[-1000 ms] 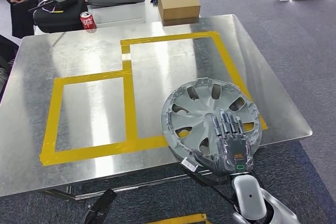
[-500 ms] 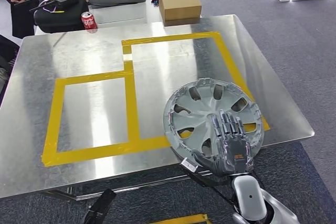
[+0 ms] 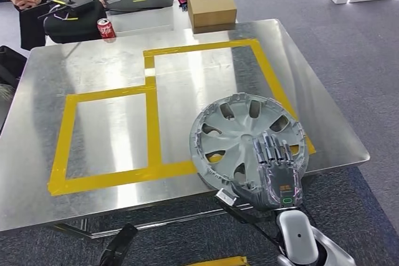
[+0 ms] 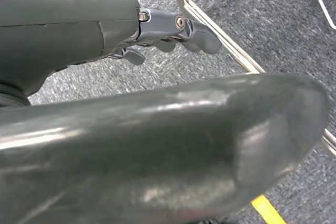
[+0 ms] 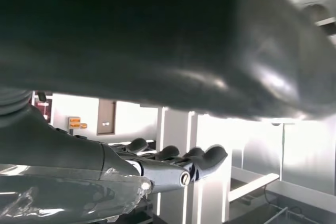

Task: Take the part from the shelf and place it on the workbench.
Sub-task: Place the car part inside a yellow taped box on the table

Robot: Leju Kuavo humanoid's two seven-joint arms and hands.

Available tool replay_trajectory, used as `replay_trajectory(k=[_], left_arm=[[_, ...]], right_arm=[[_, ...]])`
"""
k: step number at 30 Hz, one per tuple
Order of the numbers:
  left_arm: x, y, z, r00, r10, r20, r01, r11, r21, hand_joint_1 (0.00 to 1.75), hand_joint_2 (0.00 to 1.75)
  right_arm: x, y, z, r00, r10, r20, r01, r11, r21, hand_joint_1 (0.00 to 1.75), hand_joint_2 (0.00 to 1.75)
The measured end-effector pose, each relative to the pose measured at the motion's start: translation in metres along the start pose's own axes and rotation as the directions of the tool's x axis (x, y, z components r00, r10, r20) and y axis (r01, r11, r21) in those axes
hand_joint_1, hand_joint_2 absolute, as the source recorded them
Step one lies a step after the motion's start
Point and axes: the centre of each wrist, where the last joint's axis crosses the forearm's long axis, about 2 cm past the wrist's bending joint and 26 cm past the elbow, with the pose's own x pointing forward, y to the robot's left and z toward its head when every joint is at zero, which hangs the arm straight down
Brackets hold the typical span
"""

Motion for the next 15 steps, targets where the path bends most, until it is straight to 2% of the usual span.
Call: replay_trajectory(k=[15], left_arm=[[0.0033, 0.0033, -0.002, 1.0, -0.001, 0.008, 0.0, 1.0, 0.015, 0.0, 0.0]], right_arm=[[0.0002, -0.0006, -0.0005, 1.0, -0.002, 0.001, 0.002, 1.0, -0.004, 0.0, 0.0]])
